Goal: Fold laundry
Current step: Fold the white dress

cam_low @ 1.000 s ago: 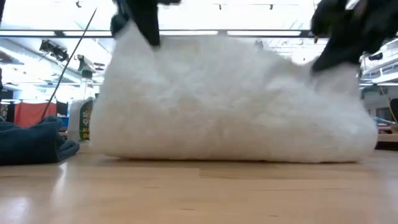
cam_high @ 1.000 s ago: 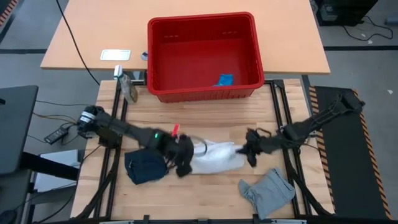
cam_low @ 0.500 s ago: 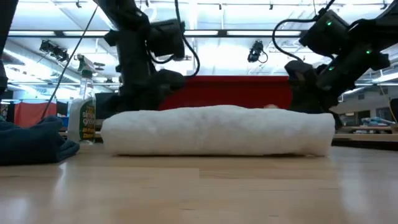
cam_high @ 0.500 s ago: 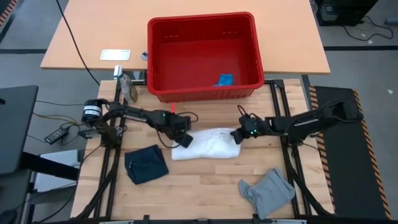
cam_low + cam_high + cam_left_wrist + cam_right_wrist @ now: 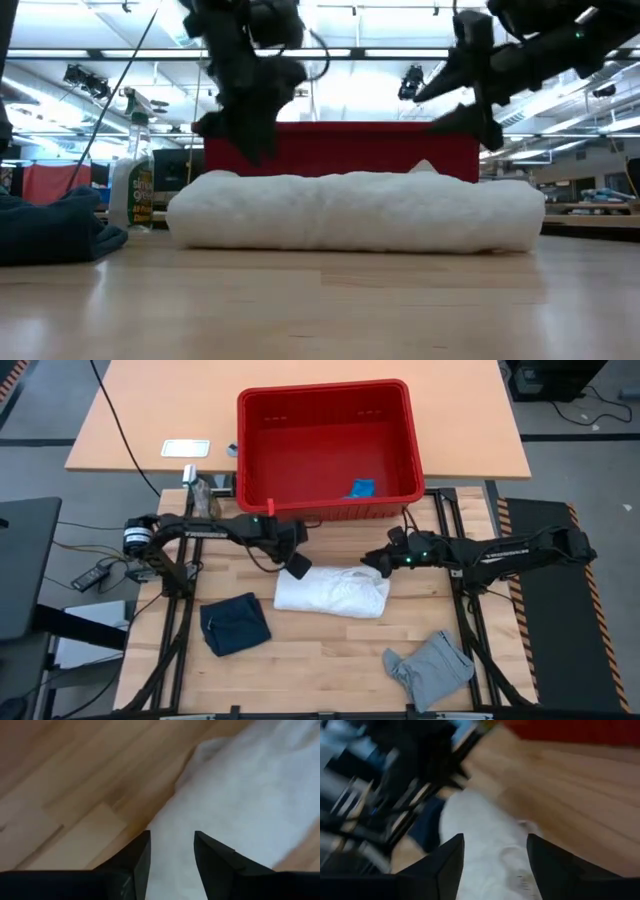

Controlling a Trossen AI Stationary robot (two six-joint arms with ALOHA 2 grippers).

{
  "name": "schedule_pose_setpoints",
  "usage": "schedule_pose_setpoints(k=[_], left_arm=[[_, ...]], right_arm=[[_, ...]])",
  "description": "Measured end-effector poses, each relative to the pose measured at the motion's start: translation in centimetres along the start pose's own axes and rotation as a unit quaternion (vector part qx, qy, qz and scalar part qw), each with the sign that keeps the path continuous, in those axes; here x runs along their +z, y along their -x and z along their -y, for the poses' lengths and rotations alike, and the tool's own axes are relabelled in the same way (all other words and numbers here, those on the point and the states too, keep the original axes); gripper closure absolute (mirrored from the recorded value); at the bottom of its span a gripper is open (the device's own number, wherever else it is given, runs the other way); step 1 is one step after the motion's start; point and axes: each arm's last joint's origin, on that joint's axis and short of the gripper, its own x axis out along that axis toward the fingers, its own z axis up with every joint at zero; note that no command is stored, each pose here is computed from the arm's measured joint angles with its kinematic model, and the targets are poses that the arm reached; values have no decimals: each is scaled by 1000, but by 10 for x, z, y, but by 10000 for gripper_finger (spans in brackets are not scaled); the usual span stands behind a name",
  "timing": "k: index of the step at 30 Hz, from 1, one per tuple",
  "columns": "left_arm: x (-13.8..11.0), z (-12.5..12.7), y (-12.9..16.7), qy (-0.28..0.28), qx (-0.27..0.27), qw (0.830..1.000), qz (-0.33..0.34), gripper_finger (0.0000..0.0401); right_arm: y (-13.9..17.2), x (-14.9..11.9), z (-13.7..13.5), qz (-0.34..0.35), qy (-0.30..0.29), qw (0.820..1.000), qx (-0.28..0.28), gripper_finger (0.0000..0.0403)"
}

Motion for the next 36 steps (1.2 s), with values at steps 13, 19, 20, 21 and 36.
schedule_pose_setpoints(k=[13, 19, 20, 21, 36], left_arm=[[-25, 47, -9, -70, -51, 995, 42, 248], [-56, 57, -45, -51, -18, 998, -17, 248], [-60, 58, -51, -38, -13, 999, -23, 248], [-63, 59, -58, -23, -7, 999, -30, 248], [-67, 147, -105, 147, -304, 939, 59, 256]], right_arm=[[-34, -35, 5, -154, 66, 986, 30, 256], [-49, -62, 15, -238, 59, 970, 4, 284], [-50, -66, 18, -250, 57, 967, -9, 288], [-50, -69, 21, -263, 52, 963, -23, 293], [6, -48, 34, -277, 51, 934, -219, 320]])
